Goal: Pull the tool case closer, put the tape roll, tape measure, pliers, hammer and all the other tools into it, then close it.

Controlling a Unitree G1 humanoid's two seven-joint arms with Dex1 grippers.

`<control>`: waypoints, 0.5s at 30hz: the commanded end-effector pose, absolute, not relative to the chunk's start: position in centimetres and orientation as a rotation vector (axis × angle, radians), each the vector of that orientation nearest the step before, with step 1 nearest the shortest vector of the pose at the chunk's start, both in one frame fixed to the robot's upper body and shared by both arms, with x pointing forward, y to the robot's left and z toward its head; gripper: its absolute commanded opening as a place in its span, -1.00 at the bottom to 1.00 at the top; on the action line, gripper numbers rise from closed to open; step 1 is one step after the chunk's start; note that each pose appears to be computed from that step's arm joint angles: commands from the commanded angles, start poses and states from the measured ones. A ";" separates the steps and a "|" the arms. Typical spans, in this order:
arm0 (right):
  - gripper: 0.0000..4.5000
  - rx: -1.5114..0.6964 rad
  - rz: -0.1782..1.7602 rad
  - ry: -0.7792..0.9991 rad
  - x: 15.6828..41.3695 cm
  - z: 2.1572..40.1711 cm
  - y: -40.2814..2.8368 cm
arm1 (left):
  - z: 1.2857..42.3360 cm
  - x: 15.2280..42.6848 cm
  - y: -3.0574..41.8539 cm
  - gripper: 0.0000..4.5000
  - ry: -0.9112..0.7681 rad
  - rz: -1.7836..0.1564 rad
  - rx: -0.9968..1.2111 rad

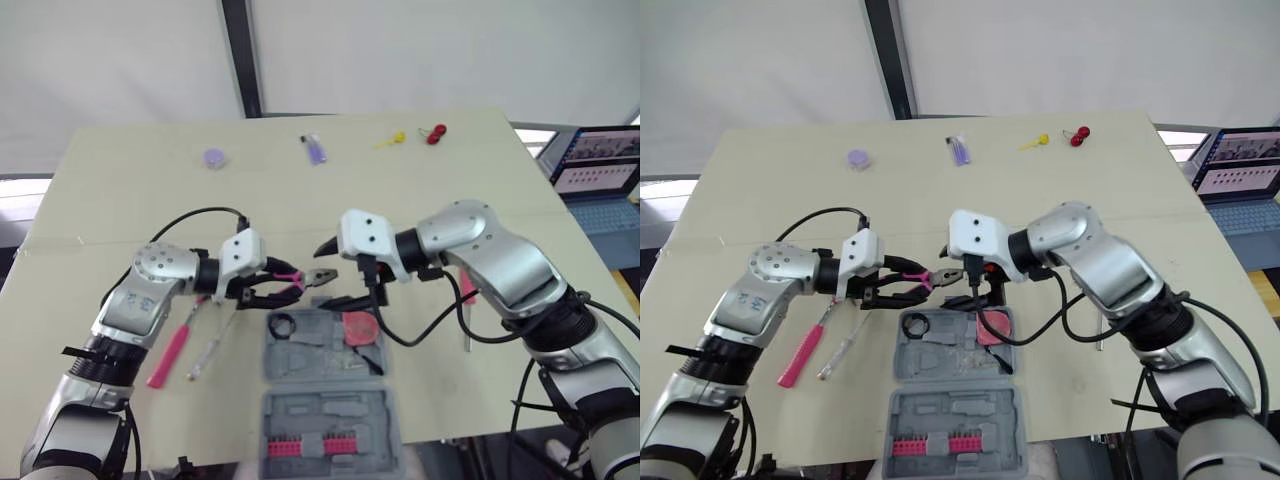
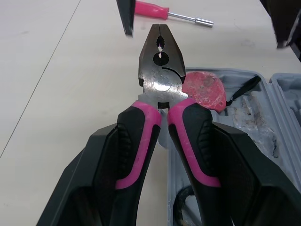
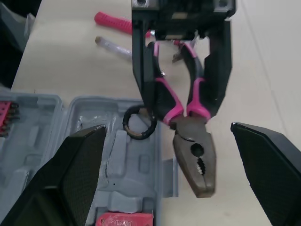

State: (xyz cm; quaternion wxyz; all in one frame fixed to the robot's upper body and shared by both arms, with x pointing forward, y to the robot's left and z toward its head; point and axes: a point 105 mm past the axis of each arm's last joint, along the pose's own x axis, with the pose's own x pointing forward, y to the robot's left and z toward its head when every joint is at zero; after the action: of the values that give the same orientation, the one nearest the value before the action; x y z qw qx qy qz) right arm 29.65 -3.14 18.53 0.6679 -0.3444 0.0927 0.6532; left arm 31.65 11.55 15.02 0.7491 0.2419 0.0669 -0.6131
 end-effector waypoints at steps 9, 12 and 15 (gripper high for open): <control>1.00 -0.880 1.455 0.222 30.1 17.8 -2.6 | 15.7 30.2 10.1 0.07 0.110 -1.397 0.567; 1.00 -0.891 1.455 0.229 30.2 17.5 -2.6 | 15.6 30.1 10.0 0.07 0.112 -1.397 0.568; 0.89 -0.886 1.458 0.232 30.3 17.5 -2.5 | 15.4 30.0 9.9 0.07 0.118 -1.396 0.570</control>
State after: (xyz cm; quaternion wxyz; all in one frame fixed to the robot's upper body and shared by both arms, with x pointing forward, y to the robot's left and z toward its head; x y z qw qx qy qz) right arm 30.29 -2.76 16.49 0.6558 -0.3774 0.1226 0.6423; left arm 30.54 10.49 14.57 0.7353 0.2466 0.0745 -0.6268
